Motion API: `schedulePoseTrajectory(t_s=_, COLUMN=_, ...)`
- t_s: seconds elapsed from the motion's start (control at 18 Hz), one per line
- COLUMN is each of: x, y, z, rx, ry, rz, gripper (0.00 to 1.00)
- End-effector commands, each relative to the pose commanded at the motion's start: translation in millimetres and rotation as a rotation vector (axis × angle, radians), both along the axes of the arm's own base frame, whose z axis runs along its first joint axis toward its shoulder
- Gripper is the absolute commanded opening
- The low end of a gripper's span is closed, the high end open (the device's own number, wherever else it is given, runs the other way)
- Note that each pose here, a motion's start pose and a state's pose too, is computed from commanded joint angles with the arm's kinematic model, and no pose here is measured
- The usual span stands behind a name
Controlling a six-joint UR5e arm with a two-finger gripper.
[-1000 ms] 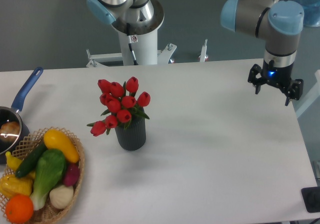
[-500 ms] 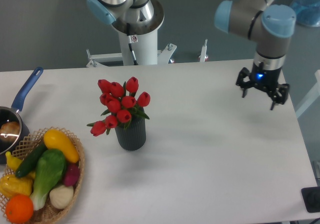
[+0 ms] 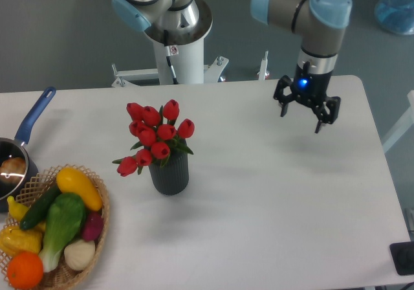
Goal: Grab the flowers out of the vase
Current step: 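Lower the open gripper around the red tulip stems above the vase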
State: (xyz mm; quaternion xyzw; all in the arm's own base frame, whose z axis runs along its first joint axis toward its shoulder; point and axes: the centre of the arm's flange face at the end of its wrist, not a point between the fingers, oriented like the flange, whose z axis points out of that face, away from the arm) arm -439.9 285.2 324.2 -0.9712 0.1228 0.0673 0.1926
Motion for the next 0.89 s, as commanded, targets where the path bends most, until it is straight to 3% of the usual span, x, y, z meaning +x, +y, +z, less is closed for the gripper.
schedulePoseTrajectory(t_s=0.22, x=24.4, y=18.7, z=15.3, rx=0.100, ry=-0.065, rz=-0.028, gripper=1.00)
schedulePoseTrajectory(t_s=0.61, x=63.7, y=51.3, z=43.9, rx=0.429, ry=-0.205, rz=-0.103, gripper=1.00)
schedulePoseTrajectory(t_s=0.89, x=93.7, y=96.1, z=25.7, rx=0.442, ry=-0.291, rz=-0.187, gripper=1.00)
